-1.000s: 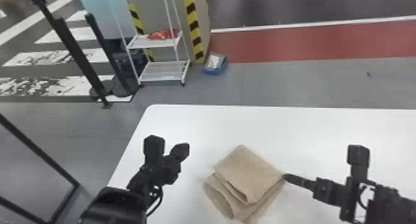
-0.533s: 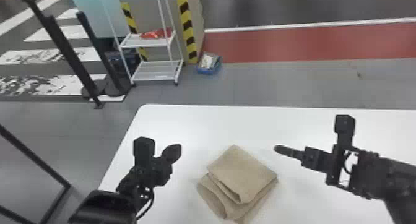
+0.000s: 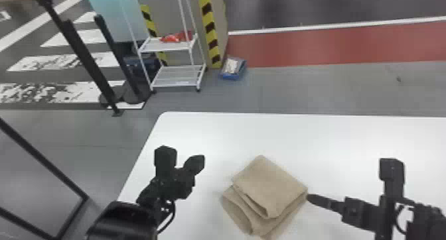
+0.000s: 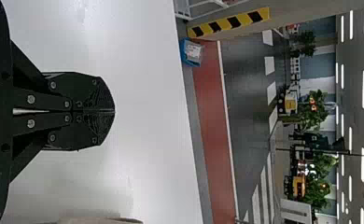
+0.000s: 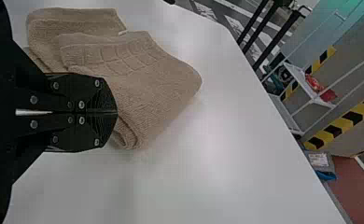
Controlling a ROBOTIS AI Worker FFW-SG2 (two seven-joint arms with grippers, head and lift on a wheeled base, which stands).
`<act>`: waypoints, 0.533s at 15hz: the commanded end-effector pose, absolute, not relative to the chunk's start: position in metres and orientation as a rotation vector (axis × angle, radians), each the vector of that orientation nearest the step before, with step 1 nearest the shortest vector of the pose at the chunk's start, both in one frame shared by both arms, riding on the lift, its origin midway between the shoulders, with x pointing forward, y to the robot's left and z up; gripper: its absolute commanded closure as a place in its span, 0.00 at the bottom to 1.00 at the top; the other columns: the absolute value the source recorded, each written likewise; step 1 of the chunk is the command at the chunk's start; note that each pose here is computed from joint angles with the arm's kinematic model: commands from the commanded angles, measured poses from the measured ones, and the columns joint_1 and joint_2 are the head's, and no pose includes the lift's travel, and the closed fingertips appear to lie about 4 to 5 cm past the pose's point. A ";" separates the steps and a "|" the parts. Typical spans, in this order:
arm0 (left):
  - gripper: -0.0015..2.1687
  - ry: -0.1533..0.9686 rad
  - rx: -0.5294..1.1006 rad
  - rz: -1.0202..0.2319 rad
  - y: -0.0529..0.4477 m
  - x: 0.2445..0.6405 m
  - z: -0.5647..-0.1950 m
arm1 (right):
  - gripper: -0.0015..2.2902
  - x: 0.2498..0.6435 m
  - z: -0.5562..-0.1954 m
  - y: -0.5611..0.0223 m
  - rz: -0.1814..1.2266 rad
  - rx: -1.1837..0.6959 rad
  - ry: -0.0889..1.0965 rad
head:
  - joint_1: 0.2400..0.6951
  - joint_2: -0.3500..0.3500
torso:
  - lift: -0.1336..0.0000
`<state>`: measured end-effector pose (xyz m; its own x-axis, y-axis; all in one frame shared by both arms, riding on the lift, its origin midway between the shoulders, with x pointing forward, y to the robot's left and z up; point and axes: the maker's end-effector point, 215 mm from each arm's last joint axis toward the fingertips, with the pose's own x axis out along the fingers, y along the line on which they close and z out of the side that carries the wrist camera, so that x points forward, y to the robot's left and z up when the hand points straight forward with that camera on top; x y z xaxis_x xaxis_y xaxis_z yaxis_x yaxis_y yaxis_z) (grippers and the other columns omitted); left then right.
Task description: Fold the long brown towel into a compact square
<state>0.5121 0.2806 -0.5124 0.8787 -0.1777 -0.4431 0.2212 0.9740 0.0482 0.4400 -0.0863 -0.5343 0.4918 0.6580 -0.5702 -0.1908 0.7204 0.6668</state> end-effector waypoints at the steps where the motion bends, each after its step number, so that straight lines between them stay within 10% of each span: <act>1: 0.79 0.454 0.103 -0.205 0.282 0.513 -0.512 | 0.65 0.428 -0.543 -0.092 0.533 0.582 0.933 | 1.00 0.82 | 1.00; 8: 0.79 0.456 0.108 -0.205 0.283 0.516 -0.513 | 0.65 0.462 -0.564 -0.113 0.447 0.529 0.944 | 1.00 0.78 | 1.00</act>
<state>0.5147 0.2800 -0.5130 0.8773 -0.1752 -0.4468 0.2218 0.9736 0.0538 0.4531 -0.1128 -0.5607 0.5147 0.5774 -0.6338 -0.1357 0.7848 0.6047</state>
